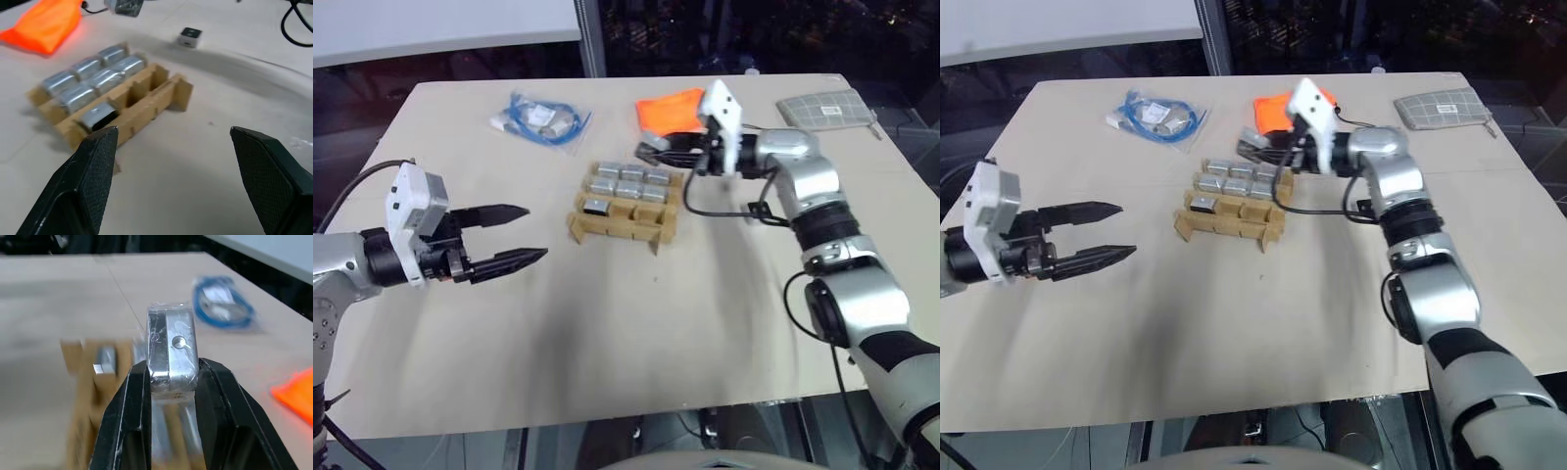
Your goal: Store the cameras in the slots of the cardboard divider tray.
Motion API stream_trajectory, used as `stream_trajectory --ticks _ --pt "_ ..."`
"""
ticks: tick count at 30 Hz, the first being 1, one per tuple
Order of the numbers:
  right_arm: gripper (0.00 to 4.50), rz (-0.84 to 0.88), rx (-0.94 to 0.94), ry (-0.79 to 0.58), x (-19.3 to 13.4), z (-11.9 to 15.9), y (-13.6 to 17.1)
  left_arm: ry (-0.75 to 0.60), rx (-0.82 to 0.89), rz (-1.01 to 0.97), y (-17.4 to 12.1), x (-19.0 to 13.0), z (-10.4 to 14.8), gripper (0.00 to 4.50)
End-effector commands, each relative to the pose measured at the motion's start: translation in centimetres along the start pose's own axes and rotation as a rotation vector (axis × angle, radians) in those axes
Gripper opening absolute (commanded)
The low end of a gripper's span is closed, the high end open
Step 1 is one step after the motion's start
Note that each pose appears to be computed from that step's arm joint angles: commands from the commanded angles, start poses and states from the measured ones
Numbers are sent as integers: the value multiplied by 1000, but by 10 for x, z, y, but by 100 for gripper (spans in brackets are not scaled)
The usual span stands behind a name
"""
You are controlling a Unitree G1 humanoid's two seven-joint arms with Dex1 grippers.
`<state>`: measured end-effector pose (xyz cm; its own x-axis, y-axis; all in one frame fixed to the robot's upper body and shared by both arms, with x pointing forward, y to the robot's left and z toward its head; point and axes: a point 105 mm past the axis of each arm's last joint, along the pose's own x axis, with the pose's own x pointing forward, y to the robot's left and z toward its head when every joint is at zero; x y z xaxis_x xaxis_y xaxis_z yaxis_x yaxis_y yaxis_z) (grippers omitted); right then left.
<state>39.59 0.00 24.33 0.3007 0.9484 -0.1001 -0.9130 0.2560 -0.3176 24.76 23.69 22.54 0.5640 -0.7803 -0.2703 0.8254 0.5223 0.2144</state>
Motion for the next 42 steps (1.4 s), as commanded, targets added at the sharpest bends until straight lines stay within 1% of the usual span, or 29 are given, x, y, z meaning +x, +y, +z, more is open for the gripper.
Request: stream_trajectory --ticks 1,4,7,11,14,16,21,23,33,38,39,40,41,42 --pt "70 20 -25 3 16 10 14 -11 62 20 3 -6 11 378" --pt "70 91 -10 69 31 -3 33 -12 65 18 2 -5 10 378" --pt "70 147 -7 136 34 -15 44 -16 65 16 1 -6 11 378" --pt "70 163 -30 243 35 -33 47 -11 66 19 2 -7 11 378" --pt "70 127 -67 287 39 -38 40 -13 70 17 2 -6 12 378" --pt "70 120 -83 295 41 -36 38 -15 72 14 2 -5 12 378" --pt "70 98 -107 272 46 -21 28 -13 74 11 2 -5 13 378" --pt "70 95 -110 275 46 -21 25 -12 74 12 1 -6 13 378" --pt "70 153 -104 382 44 -48 34 -10 72 16 1 -7 12 378" --pt "70 134 -62 380 45 -52 33 -10 72 10 1 -6 12 378" --pt "172 132 -53 377 45 -52 33 -10 71 8 1 -5 12 378" --pt "188 131 -47 373 44 -52 33 -9 71 7 1 -5 12 378" --pt "245 132 -43 370 44 -52 34 -9 70 6 1 -4 12 378" --pt "288 134 -35 366 44 -52 34 -9 70 4 1 -4 11 378"
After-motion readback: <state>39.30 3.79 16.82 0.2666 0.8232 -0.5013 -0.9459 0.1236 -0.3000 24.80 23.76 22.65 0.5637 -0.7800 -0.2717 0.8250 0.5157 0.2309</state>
